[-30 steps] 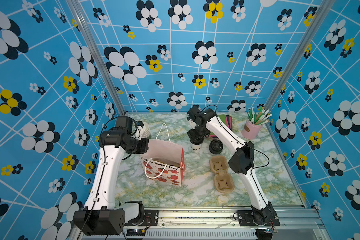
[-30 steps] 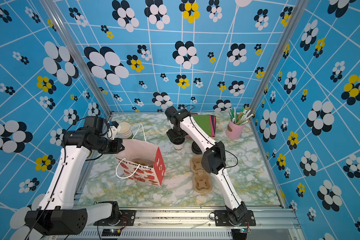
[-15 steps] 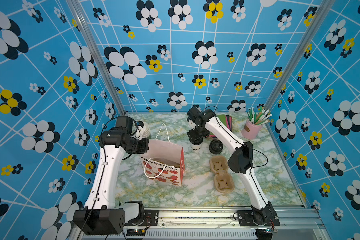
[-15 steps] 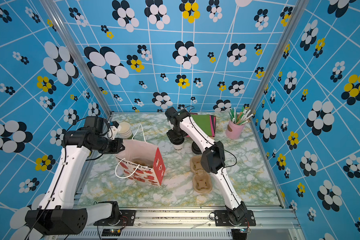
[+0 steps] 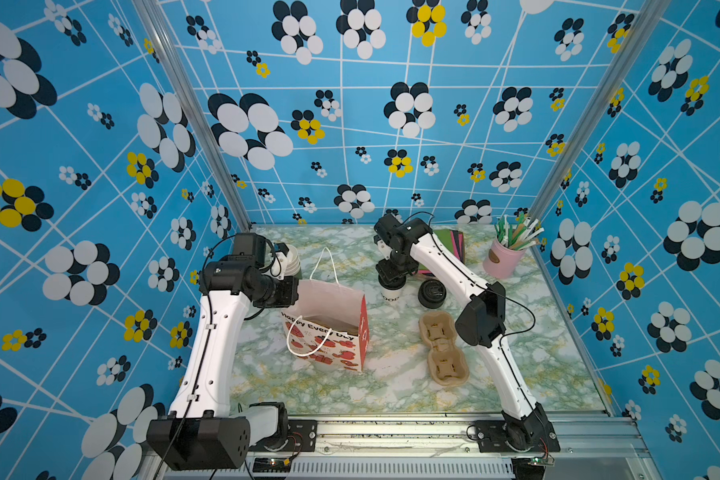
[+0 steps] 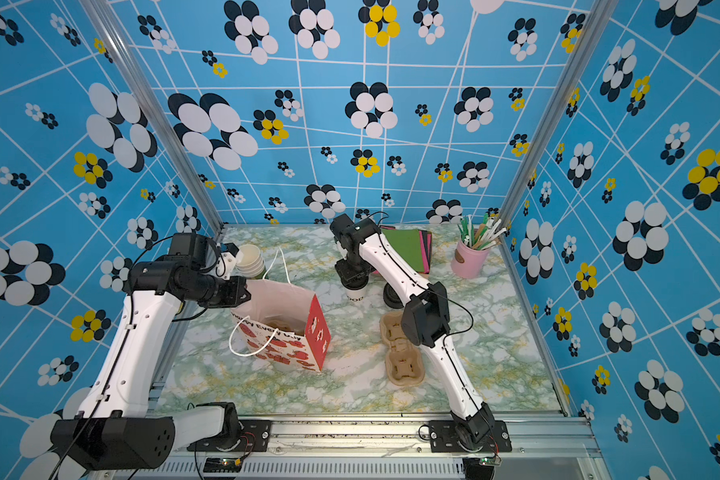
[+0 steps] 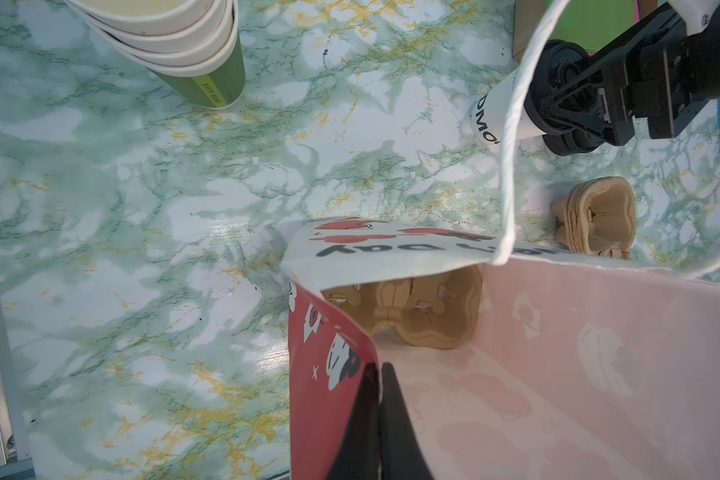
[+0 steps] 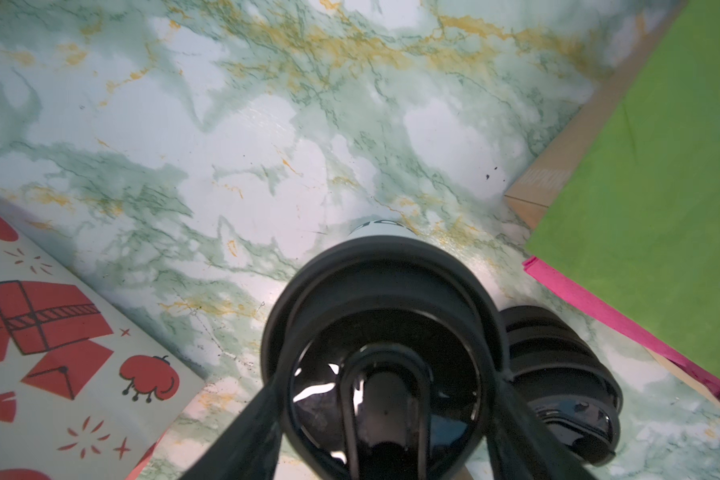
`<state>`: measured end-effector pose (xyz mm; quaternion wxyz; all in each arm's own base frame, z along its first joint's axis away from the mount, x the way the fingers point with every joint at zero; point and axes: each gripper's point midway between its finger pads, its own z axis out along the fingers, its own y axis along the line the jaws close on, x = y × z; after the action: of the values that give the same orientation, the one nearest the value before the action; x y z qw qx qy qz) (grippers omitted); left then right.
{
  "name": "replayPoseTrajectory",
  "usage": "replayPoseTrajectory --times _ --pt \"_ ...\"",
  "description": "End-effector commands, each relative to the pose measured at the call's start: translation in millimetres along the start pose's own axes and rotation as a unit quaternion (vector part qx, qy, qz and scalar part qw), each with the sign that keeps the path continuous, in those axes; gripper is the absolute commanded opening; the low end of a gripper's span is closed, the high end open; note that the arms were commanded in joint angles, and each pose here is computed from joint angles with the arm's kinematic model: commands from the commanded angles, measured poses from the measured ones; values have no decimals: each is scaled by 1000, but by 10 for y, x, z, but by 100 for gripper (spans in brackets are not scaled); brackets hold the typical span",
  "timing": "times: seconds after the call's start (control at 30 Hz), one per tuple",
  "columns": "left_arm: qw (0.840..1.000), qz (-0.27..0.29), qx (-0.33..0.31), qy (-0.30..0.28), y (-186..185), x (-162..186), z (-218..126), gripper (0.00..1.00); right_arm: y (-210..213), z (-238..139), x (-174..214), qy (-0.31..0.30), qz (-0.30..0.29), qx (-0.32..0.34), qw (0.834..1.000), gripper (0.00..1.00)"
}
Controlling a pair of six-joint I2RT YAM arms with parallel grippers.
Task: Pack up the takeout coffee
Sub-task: 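Close the right gripper around the lidded white cup's top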
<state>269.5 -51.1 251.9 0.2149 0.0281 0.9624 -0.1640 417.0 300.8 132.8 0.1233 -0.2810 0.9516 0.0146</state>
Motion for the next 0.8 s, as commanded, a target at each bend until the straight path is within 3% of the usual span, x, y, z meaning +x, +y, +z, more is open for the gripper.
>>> replayPoseTrajectory --times 0.0,0.77 --pt "1000 -11 -1 15 28 59 55 0 -69 15 49 9 -6 12 1000 69" --pt "998 -16 55 -5 -173 -19 33 0 -119 -923 105 -59 -18 8 998 68"
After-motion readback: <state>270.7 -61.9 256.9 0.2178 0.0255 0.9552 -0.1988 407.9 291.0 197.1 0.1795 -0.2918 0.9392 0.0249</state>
